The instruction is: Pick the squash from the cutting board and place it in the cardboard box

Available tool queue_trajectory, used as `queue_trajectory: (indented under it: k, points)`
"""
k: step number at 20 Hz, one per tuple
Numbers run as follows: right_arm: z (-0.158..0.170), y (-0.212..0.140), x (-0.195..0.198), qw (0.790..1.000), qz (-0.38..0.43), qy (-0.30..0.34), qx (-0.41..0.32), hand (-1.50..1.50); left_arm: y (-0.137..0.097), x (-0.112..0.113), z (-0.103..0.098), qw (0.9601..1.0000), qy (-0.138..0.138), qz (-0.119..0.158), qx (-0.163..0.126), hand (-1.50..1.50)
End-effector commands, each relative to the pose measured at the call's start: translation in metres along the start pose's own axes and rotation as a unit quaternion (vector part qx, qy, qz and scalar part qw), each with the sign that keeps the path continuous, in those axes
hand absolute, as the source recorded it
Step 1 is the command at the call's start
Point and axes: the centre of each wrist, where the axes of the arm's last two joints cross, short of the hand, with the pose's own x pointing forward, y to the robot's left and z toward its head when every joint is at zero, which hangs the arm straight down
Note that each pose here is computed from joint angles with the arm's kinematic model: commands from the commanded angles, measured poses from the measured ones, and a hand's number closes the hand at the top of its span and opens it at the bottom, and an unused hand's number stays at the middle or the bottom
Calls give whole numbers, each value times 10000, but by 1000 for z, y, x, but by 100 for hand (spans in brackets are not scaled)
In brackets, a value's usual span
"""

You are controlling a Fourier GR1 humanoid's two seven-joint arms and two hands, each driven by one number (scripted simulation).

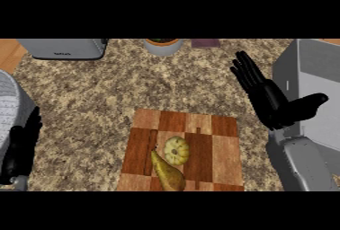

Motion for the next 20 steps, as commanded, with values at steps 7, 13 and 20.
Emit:
queue_trajectory:
  k: [7,13,20]
  points:
    - [-30,56,140,8700,4051,-1816,2145,-150,-47,90,3,9549,-2357,-41,-1805,0]
    - [-10,100,141,7850,4913,-2370,2936,-150,-55,105,3,9261,-2951,110,-2350,0]
    - [11,126,129,6679,6059,-2356,3623,-150,-47,104,-1,9249,-2879,101,-2483,0]
